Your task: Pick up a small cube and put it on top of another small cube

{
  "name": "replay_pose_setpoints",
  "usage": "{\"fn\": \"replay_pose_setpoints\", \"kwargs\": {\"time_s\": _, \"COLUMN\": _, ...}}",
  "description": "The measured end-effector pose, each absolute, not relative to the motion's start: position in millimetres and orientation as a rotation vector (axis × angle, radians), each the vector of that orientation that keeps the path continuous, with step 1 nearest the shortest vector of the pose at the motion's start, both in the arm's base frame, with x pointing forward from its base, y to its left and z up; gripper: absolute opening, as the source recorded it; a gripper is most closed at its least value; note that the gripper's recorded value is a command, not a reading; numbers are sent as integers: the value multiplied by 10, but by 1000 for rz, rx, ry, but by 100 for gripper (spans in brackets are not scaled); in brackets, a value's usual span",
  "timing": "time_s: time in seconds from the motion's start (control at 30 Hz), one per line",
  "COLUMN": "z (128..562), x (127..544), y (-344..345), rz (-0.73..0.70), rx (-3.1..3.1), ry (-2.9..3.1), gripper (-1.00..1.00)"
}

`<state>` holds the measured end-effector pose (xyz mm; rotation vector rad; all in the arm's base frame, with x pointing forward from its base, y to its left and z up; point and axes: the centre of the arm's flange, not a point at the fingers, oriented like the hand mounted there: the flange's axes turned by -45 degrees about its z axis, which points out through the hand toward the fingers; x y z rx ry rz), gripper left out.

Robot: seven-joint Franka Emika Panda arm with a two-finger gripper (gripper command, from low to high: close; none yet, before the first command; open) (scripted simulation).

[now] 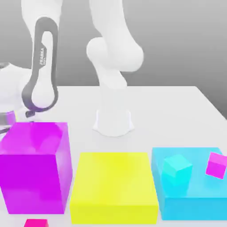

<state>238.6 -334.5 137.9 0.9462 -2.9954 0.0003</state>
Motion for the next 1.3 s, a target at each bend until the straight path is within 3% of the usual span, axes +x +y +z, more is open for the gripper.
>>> {"fn": "replay_pose_setpoints", "kwargs": {"time_s": 0.03, "z": 1317, "x": 2383, "y": -3341, "rz": 1, "rx": 947, "ry": -2996, "gripper": -100}}
{"fn": "replay_pose_setpoints", "kwargs": {"time_s": 0.27, "z": 1340, "x": 2392, "y": -3349, "rz": 10, "rx": 951, "ry": -2997, "gripper": -100}}
{"fn": "replay_pose_setpoints", "kwargs": {"time_s": 0.47, "z": 1884, "x": 2391, "y": -3347, "rz": 4, "rx": 949, "ry": -2997, "gripper": -100}}
{"fn": "replay_pose_setpoints", "kwargs": {"time_s": 0.93, "z": 2932, "x": 3659, "y": -3960, "rz": 262, "rx": 1557, "ry": -2845, "gripper": -100}}
{"fn": "replay_pose_setpoints", "kwargs": {"time_s": 1.1, "z": 3317, "x": 4670, "y": -3099, "rz": 273, "rx": 2067, "ry": -2600, "gripper": -100}}
{"fn": "replay_pose_setpoints", "kwargs": {"time_s": 1.3, "z": 3412, "x": 5209, "y": -1766, "rz": 179, "rx": 2454, "ry": -2295, "gripper": -100}}
